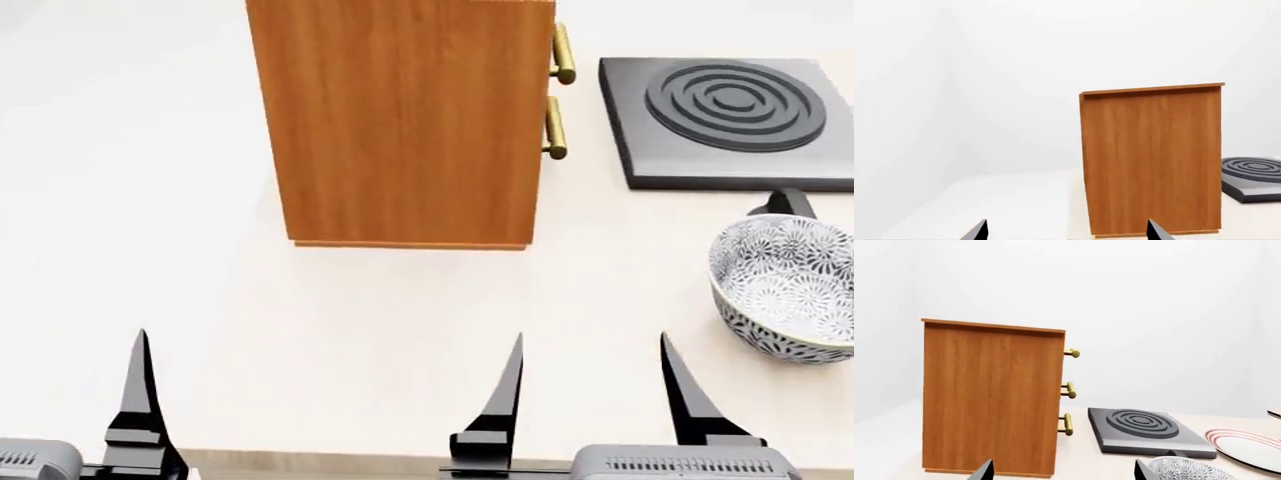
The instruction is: Put the bowl on the top of the cabinet.
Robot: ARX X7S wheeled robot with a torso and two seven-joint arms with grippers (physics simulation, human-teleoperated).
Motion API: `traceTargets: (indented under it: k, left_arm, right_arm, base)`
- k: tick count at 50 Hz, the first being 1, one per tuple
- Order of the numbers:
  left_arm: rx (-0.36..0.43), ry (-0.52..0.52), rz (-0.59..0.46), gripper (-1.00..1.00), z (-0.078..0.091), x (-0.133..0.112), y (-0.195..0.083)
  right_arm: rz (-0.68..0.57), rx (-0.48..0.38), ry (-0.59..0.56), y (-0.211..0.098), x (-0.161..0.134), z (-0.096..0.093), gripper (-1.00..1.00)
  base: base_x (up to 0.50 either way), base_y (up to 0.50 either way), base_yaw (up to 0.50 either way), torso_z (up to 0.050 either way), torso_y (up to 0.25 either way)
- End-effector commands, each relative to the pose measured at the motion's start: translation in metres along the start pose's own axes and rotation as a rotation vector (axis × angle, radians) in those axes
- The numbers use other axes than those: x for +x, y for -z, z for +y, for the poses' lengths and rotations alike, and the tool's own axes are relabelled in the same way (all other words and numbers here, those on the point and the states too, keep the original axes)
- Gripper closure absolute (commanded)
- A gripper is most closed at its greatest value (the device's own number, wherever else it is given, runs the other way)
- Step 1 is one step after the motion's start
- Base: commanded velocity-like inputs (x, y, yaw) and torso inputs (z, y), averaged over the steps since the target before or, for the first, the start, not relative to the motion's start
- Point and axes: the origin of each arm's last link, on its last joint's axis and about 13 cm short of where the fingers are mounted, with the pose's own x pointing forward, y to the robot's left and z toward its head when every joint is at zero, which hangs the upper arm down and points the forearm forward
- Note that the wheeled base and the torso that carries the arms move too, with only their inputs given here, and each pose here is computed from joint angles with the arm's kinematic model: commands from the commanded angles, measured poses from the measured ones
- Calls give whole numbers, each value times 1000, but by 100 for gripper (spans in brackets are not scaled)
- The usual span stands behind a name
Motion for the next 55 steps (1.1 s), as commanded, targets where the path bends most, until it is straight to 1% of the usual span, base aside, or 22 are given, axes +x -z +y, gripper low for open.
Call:
traceTargets:
  k: [1,4,5,7,14,37,42,49,52,55]
  left_arm:
    - [-2,1,4,-100,0,0,2]
    - [-1,-5,7,-100,1,0,2]
    - [-2,-6,6,-100,2,0,2]
    - [-3,-6,6,-100,2,0,2]
    - [-5,-6,9,-100,2,0,5]
    - [0,-3,8,-100,1,-1,5]
    - [0,-2,7,-100,1,-1,5]
    - [0,1,9,-100,0,-1,6]
    - [-1,3,7,-100,-1,-1,4]
    - [-1,3,7,-100,-1,-1,4]
  right_arm:
    - [5,-1,-3,3,1,1,-100]
    - [8,6,-9,4,1,2,-100]
    - [-6,10,6,3,1,1,-100]
    - [-4,11,-6,3,-1,1,-100]
    - [17,-10,-9,3,-1,1,-100]
    - [16,-8,1,5,-1,0,-100]
    - [17,-13,3,5,-1,0,-100]
    - [9,-21,6,6,-2,0,-100]
    - [23,-23,0,4,-2,0,-100]
    - [23,-23,-5,4,-2,-1,-100]
  base:
    - [0,375,0,0,0]
    - [0,79,0,0,0]
    - [0,0,0,0,0]
    - [0,0,0,0,0]
    - [33,2,0,0,0]
    - [484,89,0,0,0]
    - [257,59,0,0,0]
    - [4,0,0,0,0]
    - [22,0,0,0,0]
    - [324,0,0,0,0]
